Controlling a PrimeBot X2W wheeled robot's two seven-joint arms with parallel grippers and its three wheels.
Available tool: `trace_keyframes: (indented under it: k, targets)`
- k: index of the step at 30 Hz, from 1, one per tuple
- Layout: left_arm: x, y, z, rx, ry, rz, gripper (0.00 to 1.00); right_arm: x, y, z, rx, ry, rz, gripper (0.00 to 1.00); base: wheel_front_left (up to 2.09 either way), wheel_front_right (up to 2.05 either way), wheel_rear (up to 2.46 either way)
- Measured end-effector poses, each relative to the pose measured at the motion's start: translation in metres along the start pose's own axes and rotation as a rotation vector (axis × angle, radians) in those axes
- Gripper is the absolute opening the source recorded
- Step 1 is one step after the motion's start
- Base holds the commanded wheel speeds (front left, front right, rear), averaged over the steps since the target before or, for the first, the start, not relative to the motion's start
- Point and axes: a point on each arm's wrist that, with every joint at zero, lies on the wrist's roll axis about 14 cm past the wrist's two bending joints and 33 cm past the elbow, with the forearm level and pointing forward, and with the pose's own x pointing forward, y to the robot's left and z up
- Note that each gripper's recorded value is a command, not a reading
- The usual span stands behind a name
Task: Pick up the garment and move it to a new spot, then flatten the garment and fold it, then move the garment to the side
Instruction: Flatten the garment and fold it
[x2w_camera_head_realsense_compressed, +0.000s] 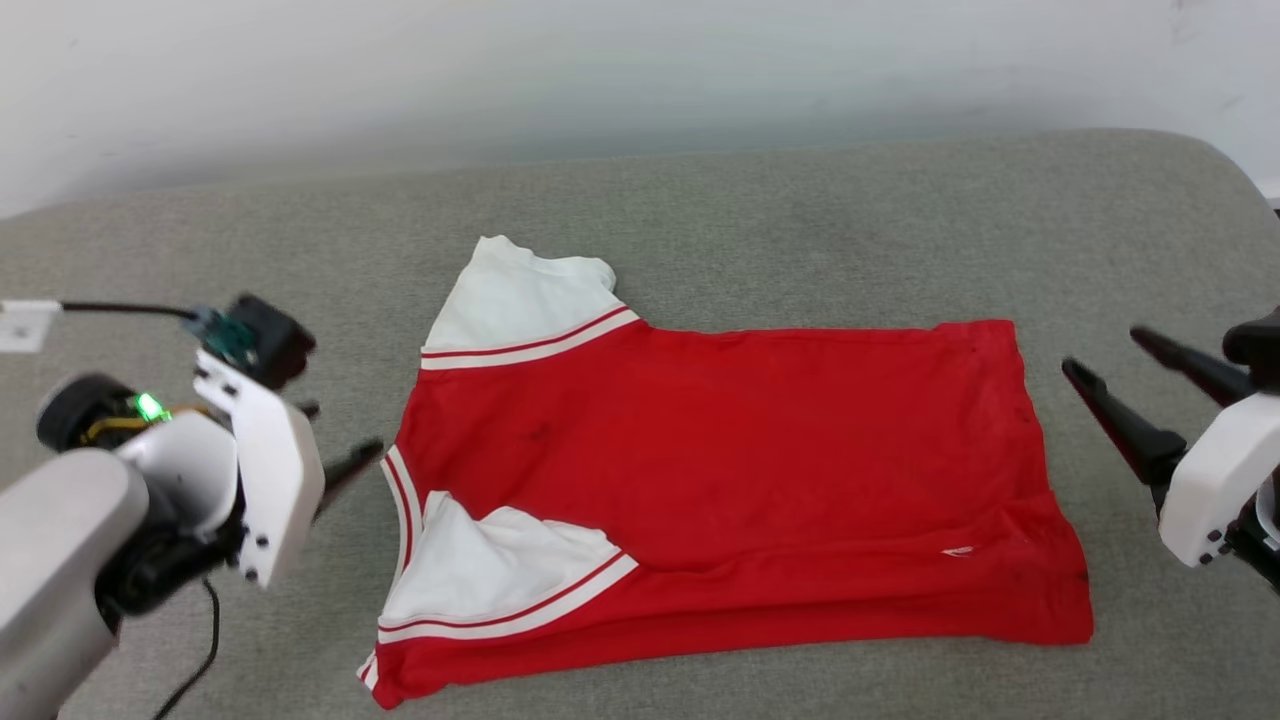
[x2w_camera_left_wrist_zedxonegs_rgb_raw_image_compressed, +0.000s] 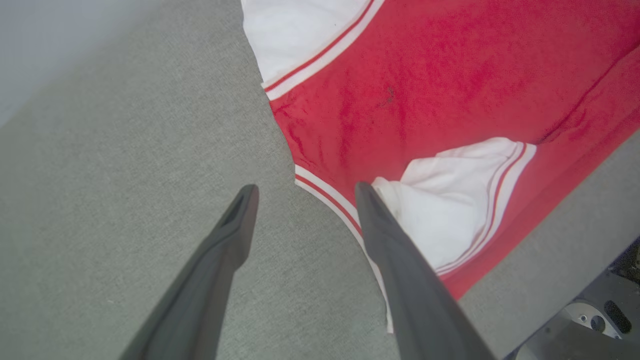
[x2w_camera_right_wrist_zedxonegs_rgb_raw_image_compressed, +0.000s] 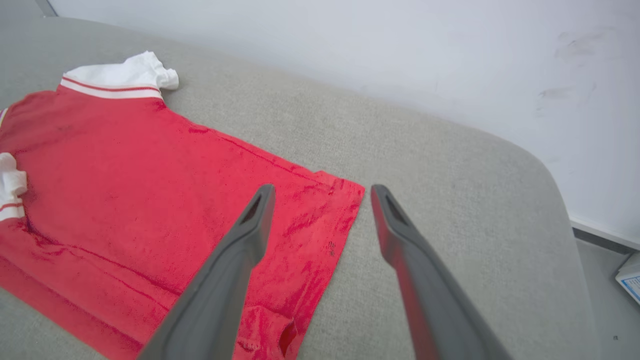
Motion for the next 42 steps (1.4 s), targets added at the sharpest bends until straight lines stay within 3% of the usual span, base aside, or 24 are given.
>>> trace_keyframes:
  k: [8, 17, 21, 25, 28, 36, 42]
  targets:
    - [0.012, 0.036, 0.080, 0.037, -0.243, 0.121, 1.00, -0.016, -0.009, 0.061, -0.023, -0.394, -0.144, 1.00, 0.00, 0.00, 0.00]
    - [0.055, 0.068, 0.136, 0.023, -0.305, 0.173, 1.00, -0.031, 0.002, 0.062, 0.017, -0.550, -0.286, 1.00, 0.00, 0.00, 0.00]
    - [0.101, 0.081, 0.143, -0.074, -0.196, 0.130, 1.00, -0.020, 0.007, 0.038, 0.057, -0.498, -0.324, 1.00, 0.00, 0.00, 0.00]
    - [0.132, 0.088, 0.133, -0.093, -0.040, 0.098, 1.00, -0.007, 0.009, 0.024, 0.064, -0.460, -0.324, 1.00, 0.00, 0.00, 0.00]
    - [0.155, 0.086, 0.112, -0.081, 0.128, 0.058, 1.00, 0.005, 0.008, 0.019, 0.058, -0.446, -0.322, 1.00, 0.00, 0.00, 0.00]
    - [0.205, 0.075, 0.080, -0.085, 0.352, -0.013, 1.00, 0.026, -0.001, -0.005, 0.046, -0.376, -0.332, 1.00, 0.00, 0.00, 0.00]
    - [0.223, 0.069, 0.068, -0.046, 0.417, -0.043, 1.00, 0.032, -0.006, -0.016, 0.038, -0.346, -0.340, 1.00, 0.00, 0.00, 0.00]
